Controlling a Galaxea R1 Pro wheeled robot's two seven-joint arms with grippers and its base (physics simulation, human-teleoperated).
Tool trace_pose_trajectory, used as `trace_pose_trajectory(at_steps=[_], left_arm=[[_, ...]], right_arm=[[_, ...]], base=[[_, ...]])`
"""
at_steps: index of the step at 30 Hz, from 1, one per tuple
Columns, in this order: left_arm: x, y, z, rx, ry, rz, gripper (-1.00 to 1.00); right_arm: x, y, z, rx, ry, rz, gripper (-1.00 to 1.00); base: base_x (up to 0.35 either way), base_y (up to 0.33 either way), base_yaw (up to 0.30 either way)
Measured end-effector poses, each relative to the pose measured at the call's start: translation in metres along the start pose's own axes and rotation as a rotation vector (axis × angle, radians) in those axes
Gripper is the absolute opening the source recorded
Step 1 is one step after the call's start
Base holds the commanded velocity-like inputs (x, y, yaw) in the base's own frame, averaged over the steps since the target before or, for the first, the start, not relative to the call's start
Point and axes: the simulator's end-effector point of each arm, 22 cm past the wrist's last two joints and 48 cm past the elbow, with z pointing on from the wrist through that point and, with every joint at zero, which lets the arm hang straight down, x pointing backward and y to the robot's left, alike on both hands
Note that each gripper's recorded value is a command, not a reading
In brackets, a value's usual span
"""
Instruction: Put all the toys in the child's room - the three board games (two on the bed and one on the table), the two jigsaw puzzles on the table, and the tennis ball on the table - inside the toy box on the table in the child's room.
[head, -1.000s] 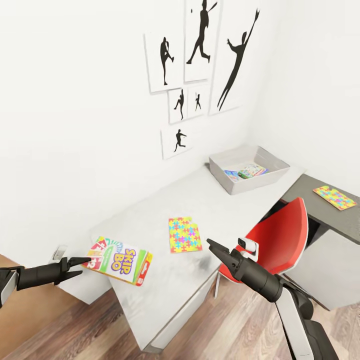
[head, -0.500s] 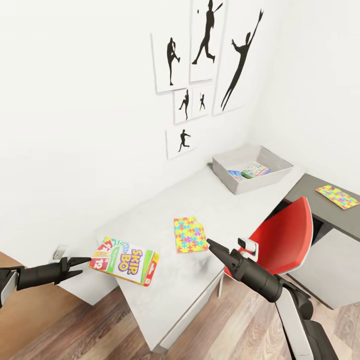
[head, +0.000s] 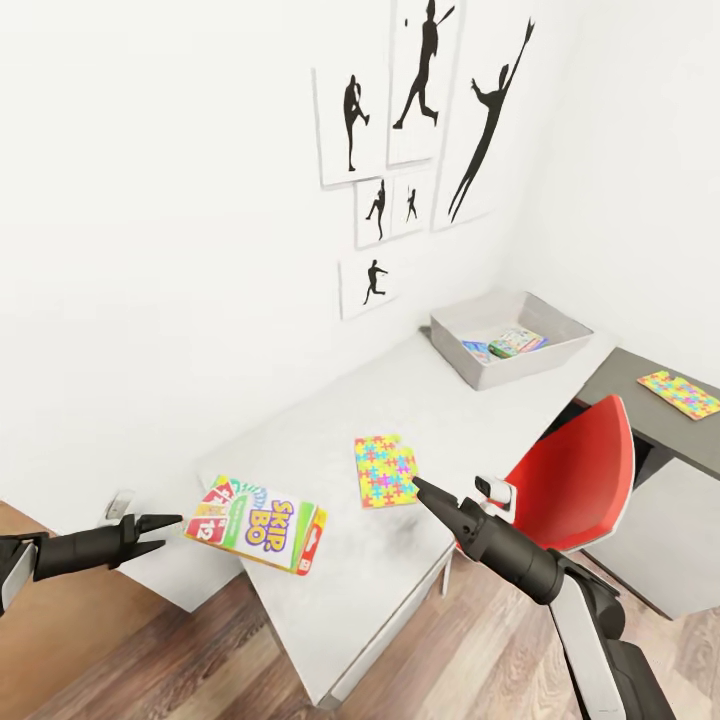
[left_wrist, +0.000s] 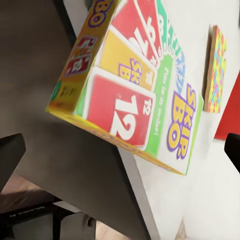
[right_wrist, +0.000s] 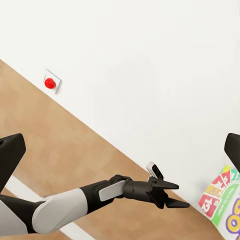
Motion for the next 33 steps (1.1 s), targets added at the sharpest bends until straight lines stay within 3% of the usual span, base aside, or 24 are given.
trace_pose_trajectory(at_steps=[33], left_arm=[[0.0044,0.0093,0.0051,-0.01,0.012,-0.013,1.0]], right_arm=[[0.0051,-0.0099,-0.0015,0.014,0.007,0.019,1.0]], base=[[0.002,0.007,0.0]])
